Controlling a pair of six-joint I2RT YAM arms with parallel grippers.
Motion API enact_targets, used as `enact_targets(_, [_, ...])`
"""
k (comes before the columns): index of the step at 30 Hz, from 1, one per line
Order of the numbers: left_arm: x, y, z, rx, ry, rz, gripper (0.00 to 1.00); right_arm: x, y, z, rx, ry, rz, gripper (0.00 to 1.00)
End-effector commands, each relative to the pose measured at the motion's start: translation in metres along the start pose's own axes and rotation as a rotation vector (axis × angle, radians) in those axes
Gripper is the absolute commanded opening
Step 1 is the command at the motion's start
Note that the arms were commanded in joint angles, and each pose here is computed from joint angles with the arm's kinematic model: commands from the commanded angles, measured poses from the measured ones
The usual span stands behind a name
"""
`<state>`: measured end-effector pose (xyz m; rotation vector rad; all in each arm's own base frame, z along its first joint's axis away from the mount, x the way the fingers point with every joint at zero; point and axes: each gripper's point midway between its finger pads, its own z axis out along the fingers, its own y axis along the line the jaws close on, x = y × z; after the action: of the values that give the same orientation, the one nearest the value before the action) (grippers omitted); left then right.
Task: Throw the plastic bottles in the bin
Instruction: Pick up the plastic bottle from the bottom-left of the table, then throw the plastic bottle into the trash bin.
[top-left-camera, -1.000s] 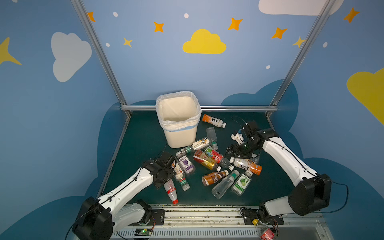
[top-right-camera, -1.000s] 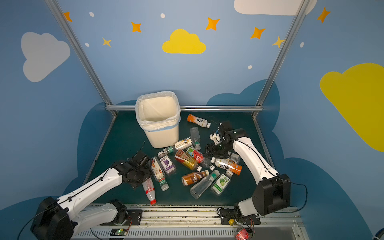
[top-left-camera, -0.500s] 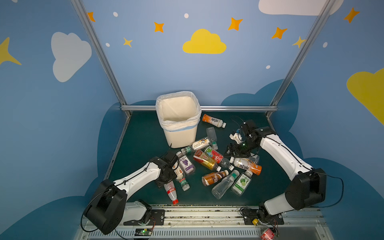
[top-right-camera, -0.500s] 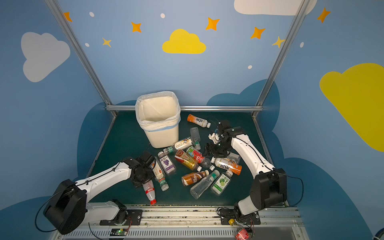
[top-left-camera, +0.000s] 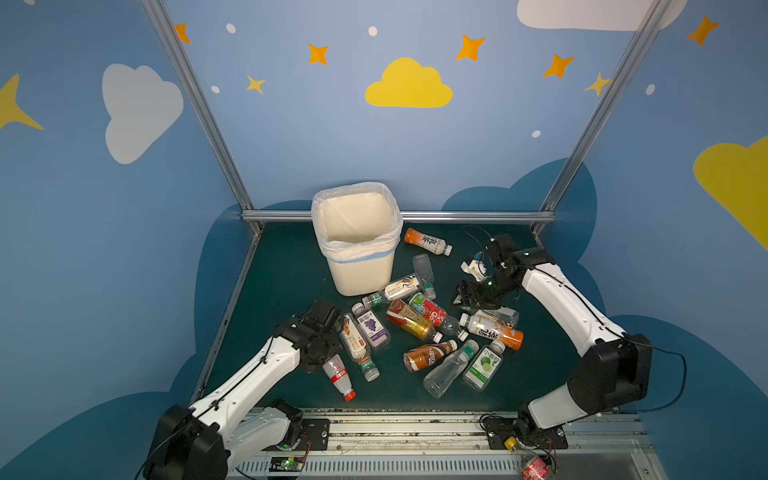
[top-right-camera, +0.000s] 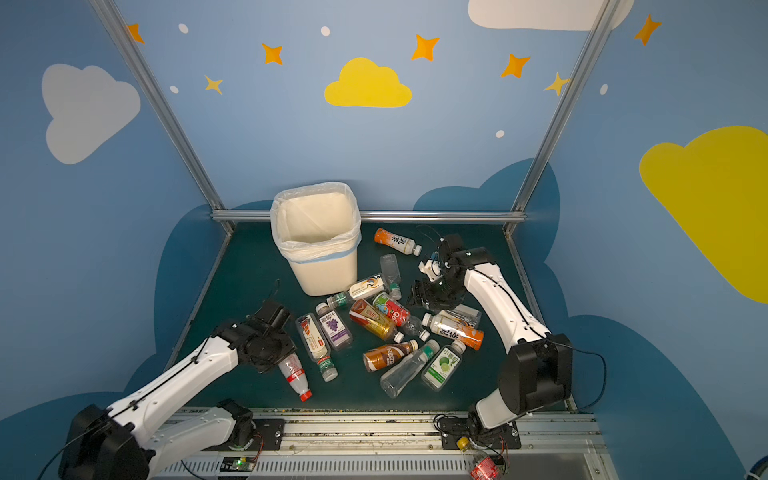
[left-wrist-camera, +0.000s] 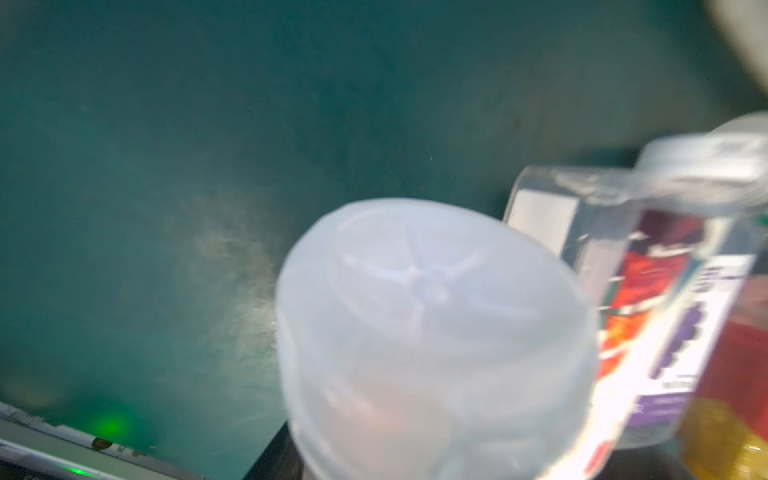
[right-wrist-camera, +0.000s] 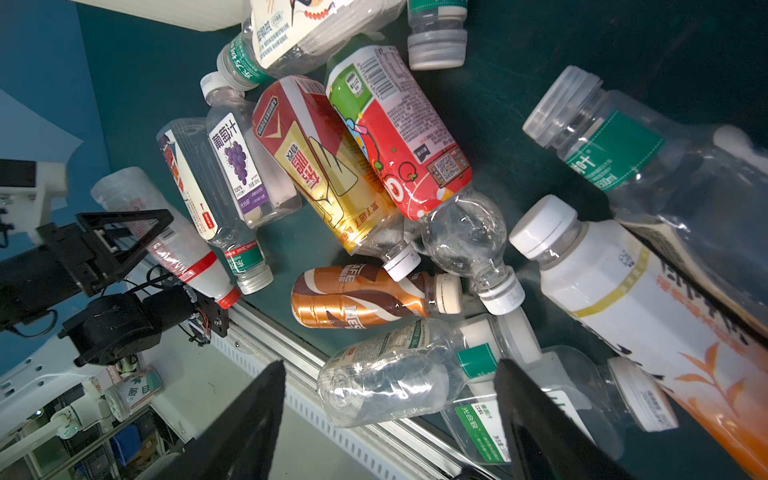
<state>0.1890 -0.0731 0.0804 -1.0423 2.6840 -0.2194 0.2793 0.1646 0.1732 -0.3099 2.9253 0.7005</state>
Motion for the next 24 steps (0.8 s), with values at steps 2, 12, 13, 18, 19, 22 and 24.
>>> enact_targets(2, [-0.013, 0.030, -0.034, -0.044, -0.079, -0.044, 0.54, -0.004, 0.004, -0.004, -0.013, 0.007, -0.008, 0.80])
enact_targets(12, [-0.090, -0.001, -0.193, 0.217, -0.417, -0.066, 0.54, -0.018, 0.012, -0.013, -0.030, -0.015, -0.020, 0.79])
enact_targets(13, [-0.101, -0.013, -0.213, 0.262, -0.459, -0.058, 0.54, -0.019, 0.012, -0.014, -0.031, -0.019, -0.021, 0.79])
enact_targets(18, [-0.162, -0.120, -0.293, 0.542, -0.561, 0.078, 0.54, -0.026, 0.019, -0.022, -0.040, -0.042, -0.032, 0.79])
enact_targets(19, [-0.176, -0.148, -0.306, 0.591, -0.573, 0.123, 0.54, -0.028, 0.020, -0.023, -0.044, -0.047, -0.034, 0.79])
enact_targets(22, [-0.219, -0.224, -0.324, 0.674, -0.598, 0.225, 0.54, -0.031, 0.023, -0.026, -0.053, -0.055, -0.038, 0.79])
enact_targets(24, [-0.242, -0.259, -0.326, 0.691, -0.605, 0.268, 0.76, -0.031, 0.023, -0.027, -0.051, -0.053, -0.037, 0.79])
